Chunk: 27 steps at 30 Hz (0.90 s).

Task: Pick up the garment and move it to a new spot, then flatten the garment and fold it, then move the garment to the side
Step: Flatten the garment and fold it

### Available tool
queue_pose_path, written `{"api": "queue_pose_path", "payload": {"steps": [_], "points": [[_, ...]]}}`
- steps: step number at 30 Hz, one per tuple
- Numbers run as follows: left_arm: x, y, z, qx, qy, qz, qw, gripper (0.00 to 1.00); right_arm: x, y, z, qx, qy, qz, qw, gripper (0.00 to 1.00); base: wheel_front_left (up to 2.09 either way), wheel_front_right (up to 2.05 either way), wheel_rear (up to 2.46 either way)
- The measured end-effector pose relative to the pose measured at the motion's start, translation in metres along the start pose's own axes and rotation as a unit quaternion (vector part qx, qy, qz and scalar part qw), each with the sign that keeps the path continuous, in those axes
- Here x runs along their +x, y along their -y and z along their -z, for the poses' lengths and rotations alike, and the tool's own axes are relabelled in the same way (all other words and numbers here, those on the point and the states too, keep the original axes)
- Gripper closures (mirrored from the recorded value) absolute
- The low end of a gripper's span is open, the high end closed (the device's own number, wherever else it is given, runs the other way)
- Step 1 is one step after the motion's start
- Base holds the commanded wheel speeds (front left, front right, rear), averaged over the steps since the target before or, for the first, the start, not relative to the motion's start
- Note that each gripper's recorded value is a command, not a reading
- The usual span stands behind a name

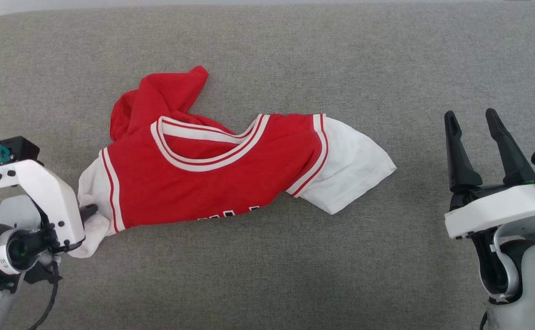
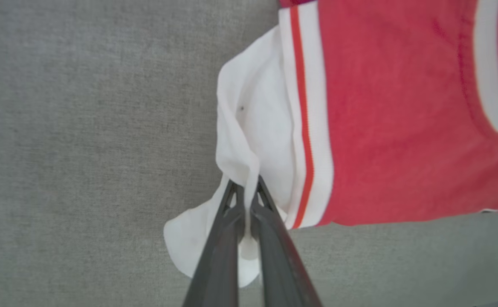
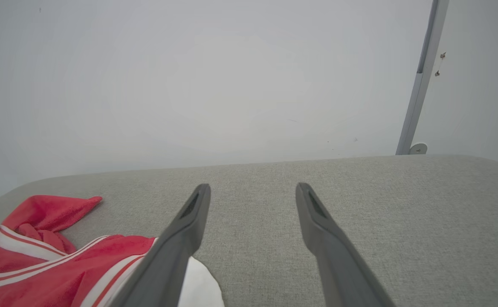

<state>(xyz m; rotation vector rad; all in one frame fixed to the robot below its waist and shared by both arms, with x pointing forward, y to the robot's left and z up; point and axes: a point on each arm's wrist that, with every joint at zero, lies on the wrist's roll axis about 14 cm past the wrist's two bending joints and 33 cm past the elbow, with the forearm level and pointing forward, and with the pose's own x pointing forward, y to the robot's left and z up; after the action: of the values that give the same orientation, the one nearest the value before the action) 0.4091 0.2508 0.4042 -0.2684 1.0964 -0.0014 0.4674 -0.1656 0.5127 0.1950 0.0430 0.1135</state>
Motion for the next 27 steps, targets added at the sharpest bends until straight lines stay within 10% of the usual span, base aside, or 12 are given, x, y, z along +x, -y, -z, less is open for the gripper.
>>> {"api": "queue_pose_path", "payload": {"steps": [4,8,15,27], "points": [[0.004,-0.005,0.005,0.004,-0.009,-0.011,1.0,1.0,0.001,0.0,0.0,0.0,0.0,0.0,1.0,0.0,0.0,0.0,0.0],[0.007,-0.006,0.005,0.005,-0.011,-0.012,1.0,0.77,0.001,0.001,0.001,0.0,-0.001,0.001,1.0,0.0,0.0,0.0,0.0],[0.009,-0.009,0.004,0.027,-0.012,-0.023,0.999,0.04,0.001,0.002,0.001,0.0,-0.002,0.003,1.0,0.0,0.0,0.0,0.0],[0.008,-0.014,0.001,0.053,-0.021,-0.041,0.998,0.0,0.002,0.004,0.005,0.001,-0.007,0.005,1.0,0.0,0.0,0.0,0.0]]}}
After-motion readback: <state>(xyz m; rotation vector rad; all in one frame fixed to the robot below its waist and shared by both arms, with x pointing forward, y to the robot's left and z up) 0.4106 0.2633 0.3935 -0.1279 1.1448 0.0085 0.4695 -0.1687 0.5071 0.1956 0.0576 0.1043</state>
